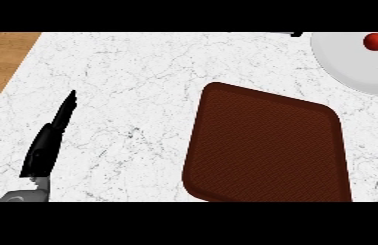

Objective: Pick the tomato from the tray and place it in the plate

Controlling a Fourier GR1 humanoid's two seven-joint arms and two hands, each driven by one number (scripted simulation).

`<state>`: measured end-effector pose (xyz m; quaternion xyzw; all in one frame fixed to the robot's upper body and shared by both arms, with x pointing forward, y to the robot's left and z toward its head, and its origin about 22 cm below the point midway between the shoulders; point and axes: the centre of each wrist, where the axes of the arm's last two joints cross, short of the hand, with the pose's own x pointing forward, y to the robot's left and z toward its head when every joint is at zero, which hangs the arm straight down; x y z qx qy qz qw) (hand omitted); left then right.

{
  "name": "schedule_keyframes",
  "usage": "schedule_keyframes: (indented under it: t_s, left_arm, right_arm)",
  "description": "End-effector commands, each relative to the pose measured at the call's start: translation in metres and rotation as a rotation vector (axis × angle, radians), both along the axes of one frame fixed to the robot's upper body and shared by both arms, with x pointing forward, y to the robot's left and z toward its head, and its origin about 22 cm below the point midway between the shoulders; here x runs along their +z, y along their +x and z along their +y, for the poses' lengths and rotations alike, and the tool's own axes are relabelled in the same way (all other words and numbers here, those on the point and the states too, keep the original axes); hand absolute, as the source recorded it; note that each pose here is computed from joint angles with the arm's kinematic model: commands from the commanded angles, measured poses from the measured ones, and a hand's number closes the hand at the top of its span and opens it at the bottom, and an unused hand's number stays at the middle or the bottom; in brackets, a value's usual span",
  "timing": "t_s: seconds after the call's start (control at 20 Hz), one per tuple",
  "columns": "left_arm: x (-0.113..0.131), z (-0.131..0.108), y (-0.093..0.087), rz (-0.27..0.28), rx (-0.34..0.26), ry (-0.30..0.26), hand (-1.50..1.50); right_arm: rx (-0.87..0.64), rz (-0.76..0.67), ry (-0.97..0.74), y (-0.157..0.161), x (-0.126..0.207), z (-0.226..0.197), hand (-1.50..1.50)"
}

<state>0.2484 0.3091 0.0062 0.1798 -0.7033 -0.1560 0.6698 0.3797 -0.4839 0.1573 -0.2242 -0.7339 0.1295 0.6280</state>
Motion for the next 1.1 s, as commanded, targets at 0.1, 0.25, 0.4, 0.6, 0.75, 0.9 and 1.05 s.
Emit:
schedule_keyframes:
  t_s: [0.1,0.25,0.4,0.6,0.75,0.9,1.05]
  left_arm:
    - [0.006,0.006,0.003,-0.012,-0.002,0.003,0.0]
    - [-0.004,0.005,-0.007,0.002,0.008,-0.003,0.0]
    - [0.003,0.008,-0.002,-0.023,0.004,0.001,0.0]
    - [-0.002,0.007,-0.006,-0.004,0.005,-0.013,0.0]
    - [0.0,0.002,-0.006,-0.018,0.004,-0.015,0.0]
    - [0.0,0.006,-0.004,-0.017,0.001,-0.012,0.0]
    - [0.003,0.006,-0.002,-0.029,0.002,-0.01,0.0]
  right_arm:
    - [-0.074,-0.081,0.231,-0.015,0.013,-0.021,-1.5]
    - [-0.063,-0.11,0.251,-0.04,0.004,-0.046,-1.5]
    - [-0.037,-0.164,0.268,-0.046,0.001,-0.052,-1.5]
    - [-0.021,-0.183,0.241,-0.069,0.012,-0.075,-1.5]
    - [-0.024,-0.185,0.226,-0.077,0.01,-0.081,-1.5]
    - [-0.032,-0.185,0.223,-0.081,0.014,-0.085,-1.5]
    - [-0.05,-0.17,0.216,-0.088,0.014,-0.09,-1.5]
